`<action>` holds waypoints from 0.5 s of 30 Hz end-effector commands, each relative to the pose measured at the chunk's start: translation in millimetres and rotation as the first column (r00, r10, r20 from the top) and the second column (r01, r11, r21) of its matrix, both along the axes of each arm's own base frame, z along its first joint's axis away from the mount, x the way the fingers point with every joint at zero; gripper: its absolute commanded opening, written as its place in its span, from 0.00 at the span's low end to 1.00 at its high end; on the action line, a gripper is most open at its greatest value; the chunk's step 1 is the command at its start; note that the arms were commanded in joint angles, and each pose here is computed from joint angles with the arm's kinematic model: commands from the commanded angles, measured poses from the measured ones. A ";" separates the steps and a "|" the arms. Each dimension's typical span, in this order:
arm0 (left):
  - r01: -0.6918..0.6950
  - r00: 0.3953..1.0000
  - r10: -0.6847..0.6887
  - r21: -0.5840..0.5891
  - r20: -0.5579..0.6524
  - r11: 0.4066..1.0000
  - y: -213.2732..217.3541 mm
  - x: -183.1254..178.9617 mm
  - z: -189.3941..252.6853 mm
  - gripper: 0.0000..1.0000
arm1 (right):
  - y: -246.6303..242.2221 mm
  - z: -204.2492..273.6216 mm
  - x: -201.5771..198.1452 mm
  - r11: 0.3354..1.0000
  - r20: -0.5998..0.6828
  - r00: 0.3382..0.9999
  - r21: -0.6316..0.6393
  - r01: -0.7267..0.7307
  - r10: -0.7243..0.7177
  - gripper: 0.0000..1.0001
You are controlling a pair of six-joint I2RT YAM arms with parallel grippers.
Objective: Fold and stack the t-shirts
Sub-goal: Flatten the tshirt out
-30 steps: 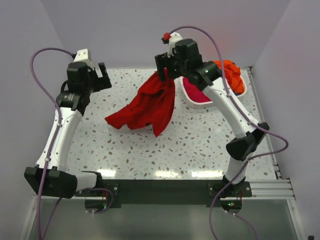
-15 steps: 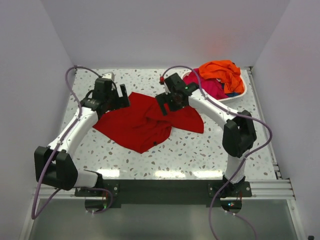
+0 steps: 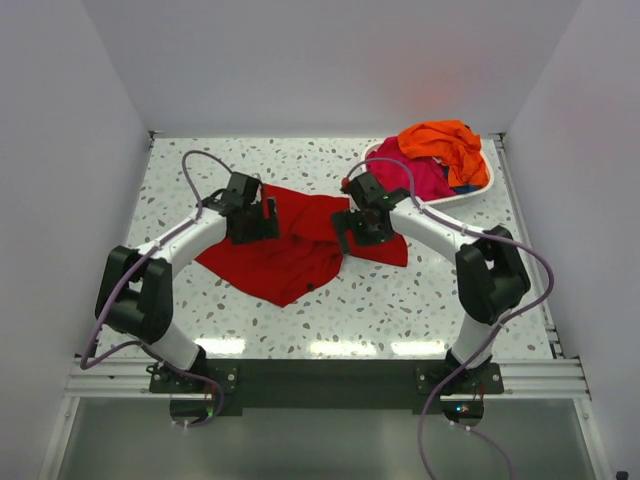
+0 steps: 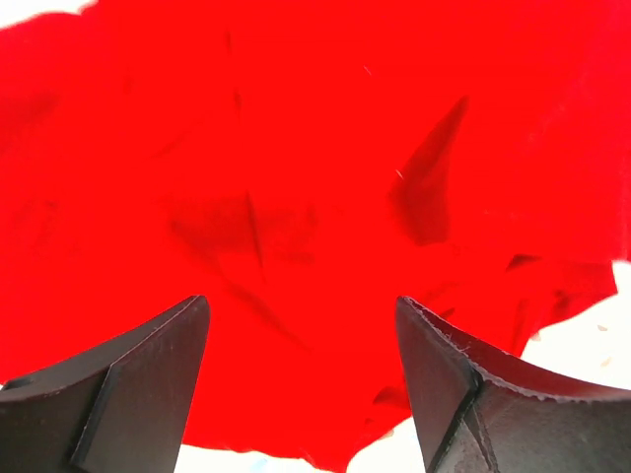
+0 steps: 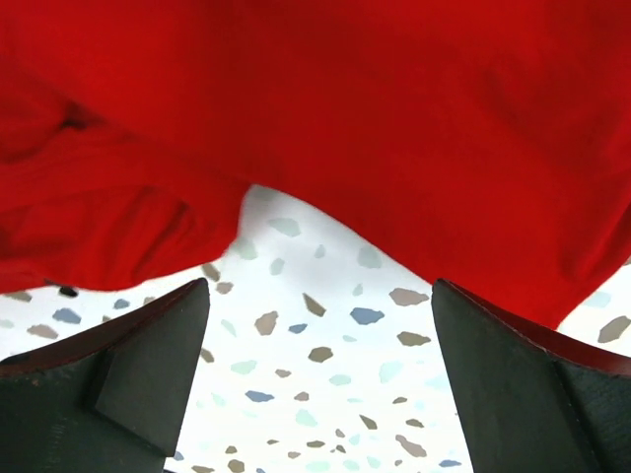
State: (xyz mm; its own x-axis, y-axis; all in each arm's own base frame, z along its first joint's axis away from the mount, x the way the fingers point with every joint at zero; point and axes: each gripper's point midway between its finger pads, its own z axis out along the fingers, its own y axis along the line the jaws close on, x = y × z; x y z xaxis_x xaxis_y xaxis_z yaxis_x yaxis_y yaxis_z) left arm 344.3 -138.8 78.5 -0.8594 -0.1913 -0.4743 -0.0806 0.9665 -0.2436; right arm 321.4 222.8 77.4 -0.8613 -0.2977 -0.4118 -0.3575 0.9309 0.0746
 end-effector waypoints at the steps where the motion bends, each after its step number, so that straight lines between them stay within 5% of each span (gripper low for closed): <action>1: 0.034 0.999 -0.033 -0.023 0.025 0.999 -18.4 -1.2 15.9 0.80 | -21.8 7.5 11.7 0.986 0.011 0.989 0.082 0.147 -0.149 0.98; 15: 0.004 0.978 -0.015 -0.056 -0.206 0.998 -22.0 -51.5 -47.4 0.77 | -94.1 -11.2 27.7 0.941 0.020 0.941 0.019 0.337 -0.338 0.97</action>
State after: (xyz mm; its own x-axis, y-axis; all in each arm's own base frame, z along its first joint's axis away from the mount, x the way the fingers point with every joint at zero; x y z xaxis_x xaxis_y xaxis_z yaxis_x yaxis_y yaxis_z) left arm 301.5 -157.2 41.3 -0.9265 -0.1746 -0.3334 -0.0913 0.9637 -0.2509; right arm 342.8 135.4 55.5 -0.9222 -0.0153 -0.3865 -0.0589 0.9931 0.1012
